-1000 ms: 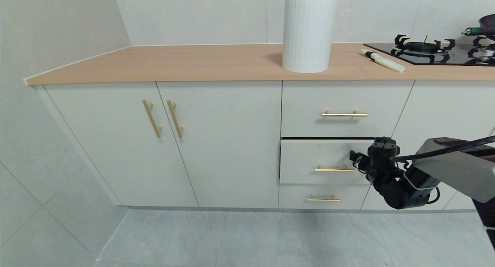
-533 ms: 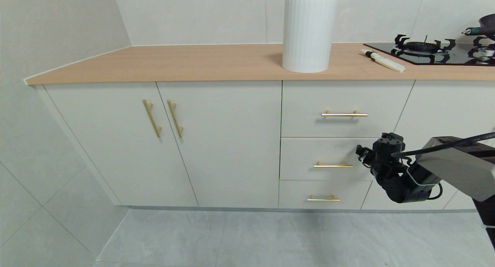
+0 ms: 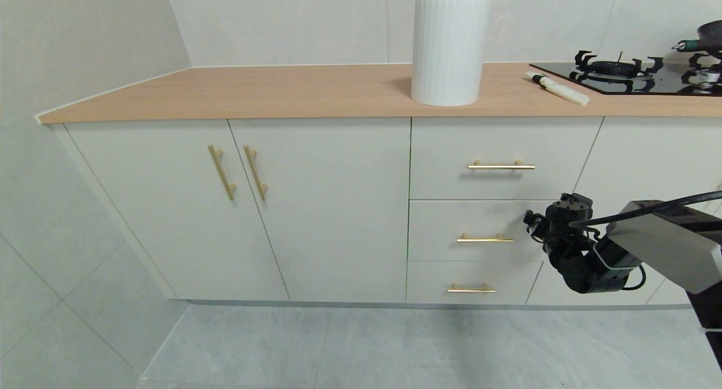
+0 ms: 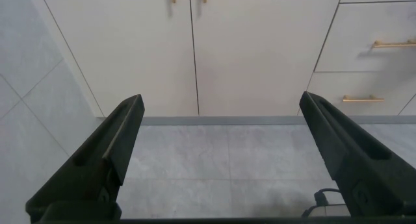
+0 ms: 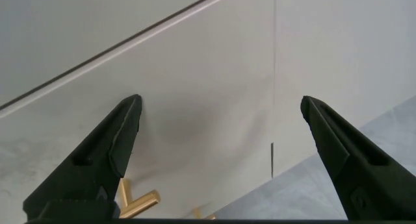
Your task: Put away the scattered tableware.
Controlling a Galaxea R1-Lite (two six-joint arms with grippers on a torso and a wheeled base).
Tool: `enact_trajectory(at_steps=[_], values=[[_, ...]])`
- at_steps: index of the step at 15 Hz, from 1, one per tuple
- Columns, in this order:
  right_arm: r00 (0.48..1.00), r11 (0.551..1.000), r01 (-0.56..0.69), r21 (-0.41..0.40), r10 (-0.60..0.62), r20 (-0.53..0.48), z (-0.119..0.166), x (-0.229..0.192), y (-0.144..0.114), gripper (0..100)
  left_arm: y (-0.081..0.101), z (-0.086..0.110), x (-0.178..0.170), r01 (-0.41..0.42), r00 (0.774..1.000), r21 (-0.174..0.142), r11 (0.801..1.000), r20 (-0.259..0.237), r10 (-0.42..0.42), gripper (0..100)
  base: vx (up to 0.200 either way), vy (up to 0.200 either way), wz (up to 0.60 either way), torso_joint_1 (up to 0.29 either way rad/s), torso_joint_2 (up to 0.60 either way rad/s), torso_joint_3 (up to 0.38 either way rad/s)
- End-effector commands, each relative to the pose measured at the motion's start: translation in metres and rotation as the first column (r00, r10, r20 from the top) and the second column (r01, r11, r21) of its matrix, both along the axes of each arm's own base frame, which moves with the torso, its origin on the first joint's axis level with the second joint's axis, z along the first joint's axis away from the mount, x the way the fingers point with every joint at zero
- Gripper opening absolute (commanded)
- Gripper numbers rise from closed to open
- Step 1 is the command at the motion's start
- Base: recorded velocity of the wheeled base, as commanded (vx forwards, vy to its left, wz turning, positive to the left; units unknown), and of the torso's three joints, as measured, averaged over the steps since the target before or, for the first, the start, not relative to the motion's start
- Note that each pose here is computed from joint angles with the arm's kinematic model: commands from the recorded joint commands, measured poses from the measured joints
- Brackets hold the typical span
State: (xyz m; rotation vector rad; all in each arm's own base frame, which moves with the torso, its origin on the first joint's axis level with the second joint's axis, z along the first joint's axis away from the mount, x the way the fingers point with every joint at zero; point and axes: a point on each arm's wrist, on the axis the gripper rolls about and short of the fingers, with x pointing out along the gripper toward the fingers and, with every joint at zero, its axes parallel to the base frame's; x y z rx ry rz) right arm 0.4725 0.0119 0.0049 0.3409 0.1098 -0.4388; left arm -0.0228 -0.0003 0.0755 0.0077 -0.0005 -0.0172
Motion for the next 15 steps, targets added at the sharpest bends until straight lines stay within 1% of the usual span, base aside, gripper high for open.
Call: enact_trajectory(at_steps=[1, 4, 7, 9, 10, 11, 12, 13, 14, 15], values=[[1.0, 1.0, 0.0, 0.0, 0.0, 0.002, -0.001, 0.0, 0.0, 100, 0.0, 0.0, 0.0, 0.0, 1.0, 0.0, 1.0, 0.0, 0.0, 100, 0.0, 0.0, 0.0, 0.0, 0.0, 0.0], [1.0, 1.0, -0.001, 0.0, 0.001, 0.005, 0.005, -0.003, 0.001, 100, 0.0, 0.0, 0.0, 0.0, 1.0, 0.0, 1.0, 0.0, 0.0, 100, 0.0, 0.0, 0.0, 0.0, 0.0, 0.0], [0.999, 1.0, -0.025, -0.001, 0.025, -0.044, 0.018, -0.029, 0.004, 100, 0.0, 0.0, 0.0, 0.0, 1.0, 0.0, 1.0, 0.0, 0.0, 100, 0.0, 0.0, 0.0, 0.0, 0.0, 0.0], [0.996, 0.997, -0.081, 0.004, 0.081, -0.047, 0.043, -0.054, 0.012, 100, 0.0, 0.0, 0.0, 0.0, 1.0, 0.0, 1.0, 0.0, 0.0, 100, 0.0, 0.0, 0.0, 0.0, 0.0, 0.0], [0.995, 0.996, -0.088, 0.005, 0.089, -0.045, 0.051, -0.063, 0.013, 100, 0.0, 0.0, 0.0, 0.0, 1.0, 0.0, 1.0, 0.0, 0.0, 100, 0.0, 0.0, 0.0, 0.0, 0.0, 0.0], [0.995, 0.995, -0.103, 0.004, 0.103, -0.018, 0.081, -0.091, 0.016, 100, 0.0, 0.0, 0.0, 0.0, 1.0, 0.0, 1.0, 0.0, 0.0, 100, 0.0, 0.0, 0.0, 0.0, 0.0, 0.0], [0.993, 0.993, -0.114, 0.001, 0.114, -0.006, 0.097, -0.112, 0.018, 100, 0.0, 0.0, 0.0, 0.0, 1.0, 0.0, 1.0, 0.0, 0.0, 100, 0.0, 0.0, 0.0, 0.0, 0.0, 0.0], [0.993, 0.993, -0.12, 0.001, 0.12, 0.005, 0.107, -0.126, 0.018, 100, 0.0, 0.0, 0.0, 0.0, 1.0, 0.0, 1.0, 0.0, 0.0, 100, 0.0, 0.0, 0.0, 0.0, 0.0, 0.0], [0.991, 0.991, -0.132, -0.001, 0.132, 0.027, 0.124, -0.152, 0.019, 100, 0.0, 0.0, 0.0, 0.0, 1.0, 0.0, 1.0, 0.0, 0.0, 100, 0.0, 0.0, 0.0, 0.0, 0.0, 0.0], [0.989, 0.99, -0.139, -0.017, 0.14, 0.05, 0.141, -0.187, 0.017, 100, 0.0, 0.0, 0.0, 0.0, 1.0, 0.0, 1.0, 0.0, 0.0, 100, 0.0, 0.0, 0.0, 0.0, 0.0, 0.0]])
